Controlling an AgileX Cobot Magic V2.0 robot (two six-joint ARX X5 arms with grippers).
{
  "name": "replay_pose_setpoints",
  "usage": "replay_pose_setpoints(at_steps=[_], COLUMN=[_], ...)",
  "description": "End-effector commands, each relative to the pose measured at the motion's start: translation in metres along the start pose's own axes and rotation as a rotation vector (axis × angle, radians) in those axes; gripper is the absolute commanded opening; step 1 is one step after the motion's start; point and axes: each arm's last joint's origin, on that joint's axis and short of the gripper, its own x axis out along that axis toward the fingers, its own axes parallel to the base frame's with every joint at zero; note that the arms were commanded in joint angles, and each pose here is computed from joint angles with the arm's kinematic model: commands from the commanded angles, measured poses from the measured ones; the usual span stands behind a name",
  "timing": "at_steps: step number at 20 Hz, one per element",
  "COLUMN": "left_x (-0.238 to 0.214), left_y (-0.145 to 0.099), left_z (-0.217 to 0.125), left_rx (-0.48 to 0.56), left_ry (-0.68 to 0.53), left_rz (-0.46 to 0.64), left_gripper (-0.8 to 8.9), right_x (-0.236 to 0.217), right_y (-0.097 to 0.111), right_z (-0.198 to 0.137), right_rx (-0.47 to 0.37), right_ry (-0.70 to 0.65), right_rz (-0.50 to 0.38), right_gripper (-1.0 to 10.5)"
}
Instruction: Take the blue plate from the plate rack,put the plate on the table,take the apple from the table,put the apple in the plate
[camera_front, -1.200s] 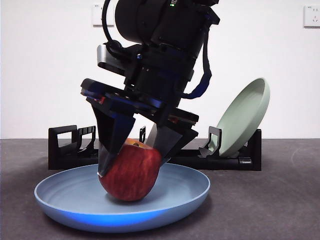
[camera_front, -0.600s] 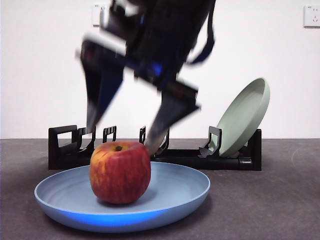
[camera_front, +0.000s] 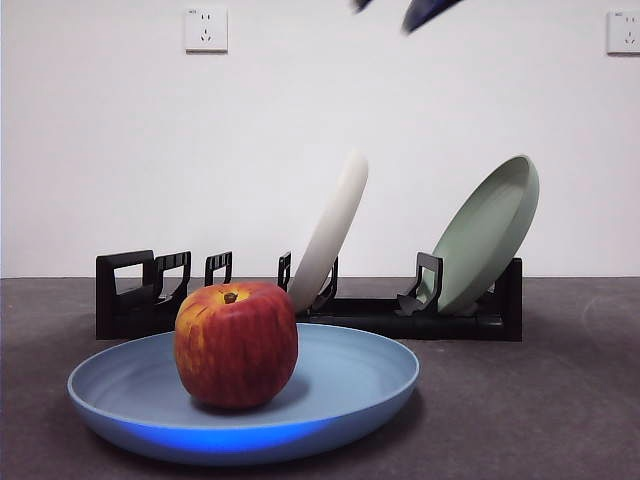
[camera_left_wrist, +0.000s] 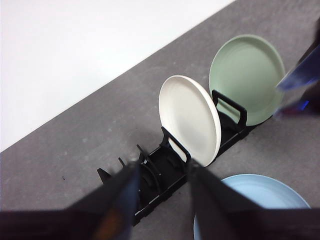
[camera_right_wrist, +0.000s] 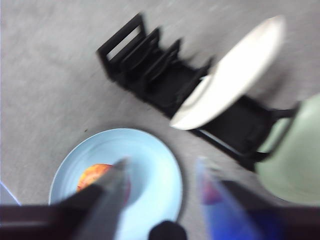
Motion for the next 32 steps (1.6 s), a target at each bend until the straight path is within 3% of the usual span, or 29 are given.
replay_pose_setpoints(at_steps=[1, 3, 9, 15, 17, 32], left_x=[0.003, 0.007, 0.026, 0.046, 0.043, 0.035], left_y=[0.000, 0.002, 0.026, 0.025, 0.021, 0.022], left_z=[0.001, 0.000, -0.015, -0.077, -0.095, -0.105], left_rx=[0.008, -0.007, -0.108, -0.263, -0.295, -0.309], left_ry=[0.000, 0.009, 0.055, 0.010, -0.012, -0.011], left_rz=[-0.031, -0.094, -0.112, -0.109, -0.119, -0.117], left_gripper=[-0.08, -0.08, -0.08, -0.08, -0.08, -0.04], right_x=[-0.013, -0.023, -0.035, -0.028, -0.031, -0.039], right_y=[-0.007, -0.012, -0.018, -0.020, -0.019, -0.019], right_z=[-0.002, -0.005, -0.022, -0.073, -0.081, -0.082], right_rx=[-0.016, -0.013, -0.013, -0.001, -0.002, 0.014], right_ry=[-0.010, -0.009, -0.061, -0.080, -0.084, -0.103], right_rz=[-0.027, -0.042, -0.054, -0.046, -0.004, -0.004], right_gripper=[-0.1, -0.1, -0.1, -0.1, -0.1, 0.0])
